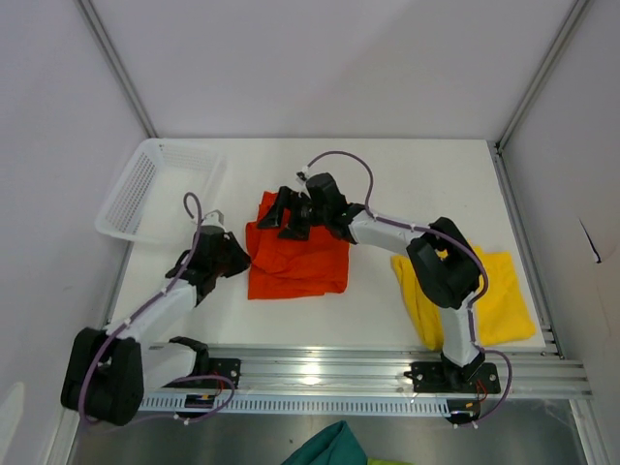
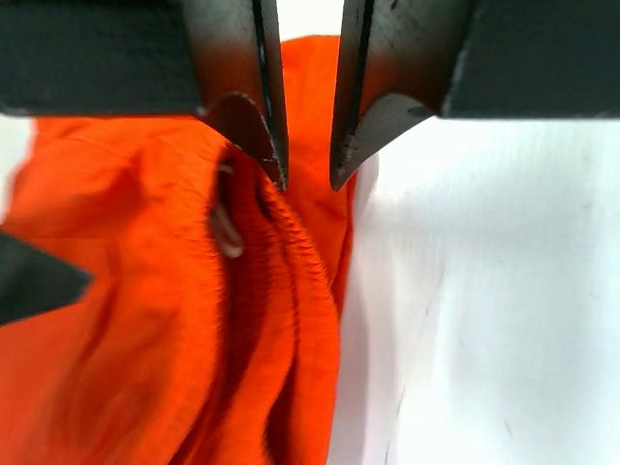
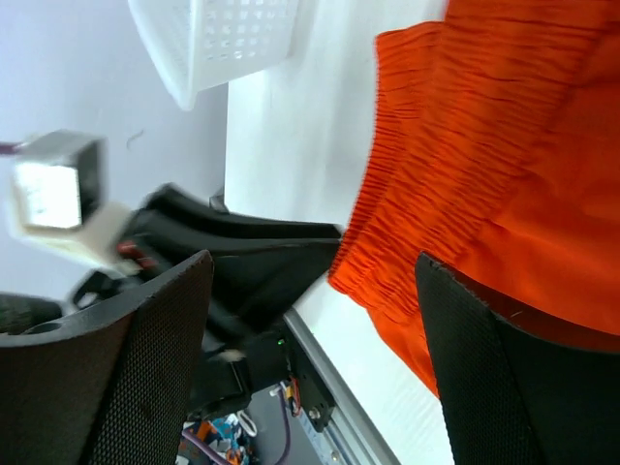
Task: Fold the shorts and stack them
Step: Fold the shorts
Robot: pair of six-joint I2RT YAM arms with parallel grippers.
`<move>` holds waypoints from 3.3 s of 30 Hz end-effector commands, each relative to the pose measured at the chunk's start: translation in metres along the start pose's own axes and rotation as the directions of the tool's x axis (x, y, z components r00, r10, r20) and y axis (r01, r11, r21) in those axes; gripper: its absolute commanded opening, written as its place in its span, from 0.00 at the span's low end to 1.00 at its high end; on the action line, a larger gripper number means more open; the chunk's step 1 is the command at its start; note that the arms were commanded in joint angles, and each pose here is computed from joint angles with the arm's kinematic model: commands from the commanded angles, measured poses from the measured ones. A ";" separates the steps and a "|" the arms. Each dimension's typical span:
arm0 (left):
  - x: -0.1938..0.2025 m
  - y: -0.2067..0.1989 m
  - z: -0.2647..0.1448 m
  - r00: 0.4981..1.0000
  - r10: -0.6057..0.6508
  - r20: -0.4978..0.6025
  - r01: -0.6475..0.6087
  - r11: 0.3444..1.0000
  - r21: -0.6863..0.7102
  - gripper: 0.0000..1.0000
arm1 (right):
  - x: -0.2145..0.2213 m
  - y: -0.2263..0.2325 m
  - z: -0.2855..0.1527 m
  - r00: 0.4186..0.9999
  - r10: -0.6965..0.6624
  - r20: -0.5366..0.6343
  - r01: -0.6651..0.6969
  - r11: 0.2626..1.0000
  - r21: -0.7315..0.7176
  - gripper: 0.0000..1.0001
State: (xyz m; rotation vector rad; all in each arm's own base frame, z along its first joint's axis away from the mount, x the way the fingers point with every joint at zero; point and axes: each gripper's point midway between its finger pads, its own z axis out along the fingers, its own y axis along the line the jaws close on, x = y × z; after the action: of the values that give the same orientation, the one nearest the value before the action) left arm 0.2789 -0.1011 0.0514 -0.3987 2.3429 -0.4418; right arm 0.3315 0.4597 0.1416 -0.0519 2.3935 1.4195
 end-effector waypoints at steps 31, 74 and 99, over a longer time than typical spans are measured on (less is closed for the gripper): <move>-0.103 -0.024 0.039 0.979 -0.150 0.135 0.114 0.963 0.244 0.50 | -0.057 -0.082 0.039 0.971 -0.206 0.124 0.124 0.871 0.476 0.92; -0.104 0.002 0.078 0.963 -0.262 0.061 0.234 0.928 0.290 0.00 | -0.025 -0.057 0.085 0.943 -0.325 0.069 0.262 0.857 0.444 0.74; -0.098 -0.006 0.082 0.962 -0.274 0.003 0.253 0.893 0.372 0.00 | 0.044 -0.057 0.078 0.809 -0.574 -0.125 0.566 0.705 0.428 0.66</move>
State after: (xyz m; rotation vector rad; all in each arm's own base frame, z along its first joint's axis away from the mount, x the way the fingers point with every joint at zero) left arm 0.3931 -0.0831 0.0412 -0.5722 2.1434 -0.9467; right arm 0.3604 0.4966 0.0385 -0.4478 2.3491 0.5399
